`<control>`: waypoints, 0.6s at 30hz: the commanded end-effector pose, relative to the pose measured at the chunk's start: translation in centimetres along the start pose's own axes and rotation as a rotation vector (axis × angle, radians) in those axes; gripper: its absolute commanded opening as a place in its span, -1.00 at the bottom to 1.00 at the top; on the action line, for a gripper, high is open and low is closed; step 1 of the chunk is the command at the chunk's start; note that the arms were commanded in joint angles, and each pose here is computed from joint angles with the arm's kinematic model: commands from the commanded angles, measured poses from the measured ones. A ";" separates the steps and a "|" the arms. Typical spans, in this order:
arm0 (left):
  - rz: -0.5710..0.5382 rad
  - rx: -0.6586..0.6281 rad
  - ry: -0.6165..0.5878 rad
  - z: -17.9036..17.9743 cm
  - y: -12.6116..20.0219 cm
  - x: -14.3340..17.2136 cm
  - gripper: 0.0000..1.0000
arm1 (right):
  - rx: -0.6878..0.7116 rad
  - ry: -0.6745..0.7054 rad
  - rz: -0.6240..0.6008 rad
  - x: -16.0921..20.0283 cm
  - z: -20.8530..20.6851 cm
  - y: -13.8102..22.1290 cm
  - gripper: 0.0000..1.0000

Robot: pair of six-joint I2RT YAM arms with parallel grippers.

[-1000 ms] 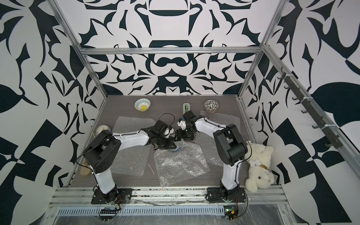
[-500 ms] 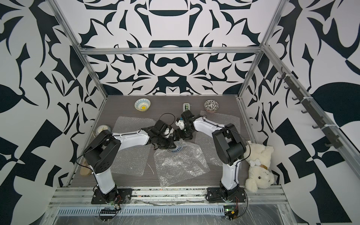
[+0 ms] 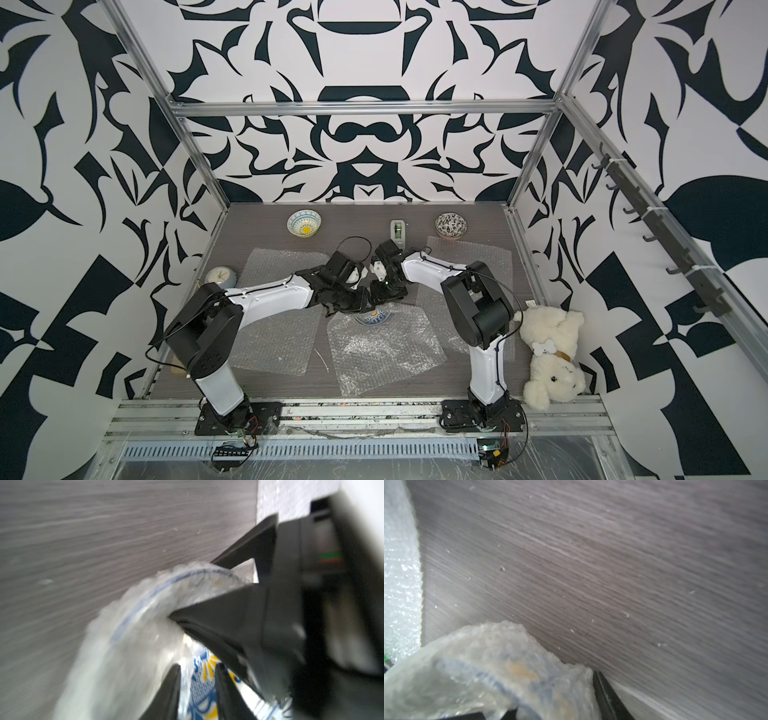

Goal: Wrap bowls in bubble wrap
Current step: Wrap the bowl in bubble wrap.

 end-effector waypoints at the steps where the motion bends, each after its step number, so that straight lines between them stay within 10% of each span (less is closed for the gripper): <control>1: -0.110 -0.017 -0.021 -0.7 2.7 -0.4 -0.26 | 0.099 -0.016 0.037 1.1 -0.7 0.2 -0.13; 8: -0.251 -0.061 0.001 -0.3 6.0 -0.6 -0.23 | 0.100 -0.029 -0.011 0.8 -0.6 0.6 -0.23; 18: -0.163 -0.080 0.044 1.9 4.1 -1.1 -0.27 | 0.088 -0.086 -0.132 0.0 -0.4 1.2 -0.35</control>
Point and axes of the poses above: each gripper's point midway between its finger pads, its own y axis back along the fingers, its own z axis along the line the jaws close on, x = y × z, the point moved 9 cm from there along y, back along the fingers, and after that the axes turned 13 degrees about y, right-handed, at the moved point
